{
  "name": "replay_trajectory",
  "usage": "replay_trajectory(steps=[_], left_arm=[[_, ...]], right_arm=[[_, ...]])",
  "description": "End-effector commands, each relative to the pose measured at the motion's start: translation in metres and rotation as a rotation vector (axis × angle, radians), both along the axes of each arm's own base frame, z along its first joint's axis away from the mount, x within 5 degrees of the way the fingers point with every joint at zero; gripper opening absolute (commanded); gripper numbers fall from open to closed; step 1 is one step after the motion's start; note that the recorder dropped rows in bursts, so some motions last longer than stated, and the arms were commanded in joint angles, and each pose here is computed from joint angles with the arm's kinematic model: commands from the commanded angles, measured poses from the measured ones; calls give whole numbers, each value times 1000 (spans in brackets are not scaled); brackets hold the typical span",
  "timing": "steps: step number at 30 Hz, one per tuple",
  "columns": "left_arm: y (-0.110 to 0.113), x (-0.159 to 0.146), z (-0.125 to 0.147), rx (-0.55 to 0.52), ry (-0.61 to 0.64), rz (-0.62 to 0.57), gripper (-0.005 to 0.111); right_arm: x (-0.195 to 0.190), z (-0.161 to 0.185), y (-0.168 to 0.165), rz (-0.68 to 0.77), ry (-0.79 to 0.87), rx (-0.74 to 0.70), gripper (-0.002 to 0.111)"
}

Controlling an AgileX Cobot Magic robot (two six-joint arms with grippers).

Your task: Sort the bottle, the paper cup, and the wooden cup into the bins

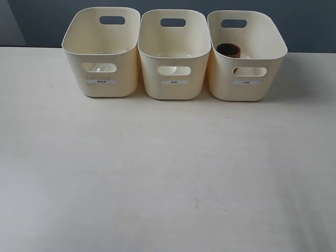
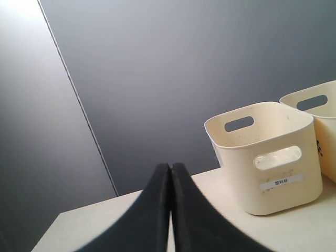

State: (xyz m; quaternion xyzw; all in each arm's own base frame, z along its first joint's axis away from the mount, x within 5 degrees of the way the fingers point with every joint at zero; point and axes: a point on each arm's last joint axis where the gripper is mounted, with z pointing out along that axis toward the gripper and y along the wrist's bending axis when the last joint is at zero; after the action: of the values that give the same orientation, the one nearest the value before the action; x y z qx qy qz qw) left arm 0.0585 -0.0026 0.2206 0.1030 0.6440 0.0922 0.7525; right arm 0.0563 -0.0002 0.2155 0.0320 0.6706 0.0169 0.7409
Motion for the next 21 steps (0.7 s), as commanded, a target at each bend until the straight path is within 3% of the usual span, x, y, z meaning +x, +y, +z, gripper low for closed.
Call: replay_trajectory(steps=[1, 21], left_arm=[[0, 0, 0, -2, -6, -3, 0], [0, 0, 0, -2, -6, -3, 0]], right_arm=[[0, -1, 0, -15, -4, -5, 17], [0, -1, -1, -22, -8, 3, 17]])
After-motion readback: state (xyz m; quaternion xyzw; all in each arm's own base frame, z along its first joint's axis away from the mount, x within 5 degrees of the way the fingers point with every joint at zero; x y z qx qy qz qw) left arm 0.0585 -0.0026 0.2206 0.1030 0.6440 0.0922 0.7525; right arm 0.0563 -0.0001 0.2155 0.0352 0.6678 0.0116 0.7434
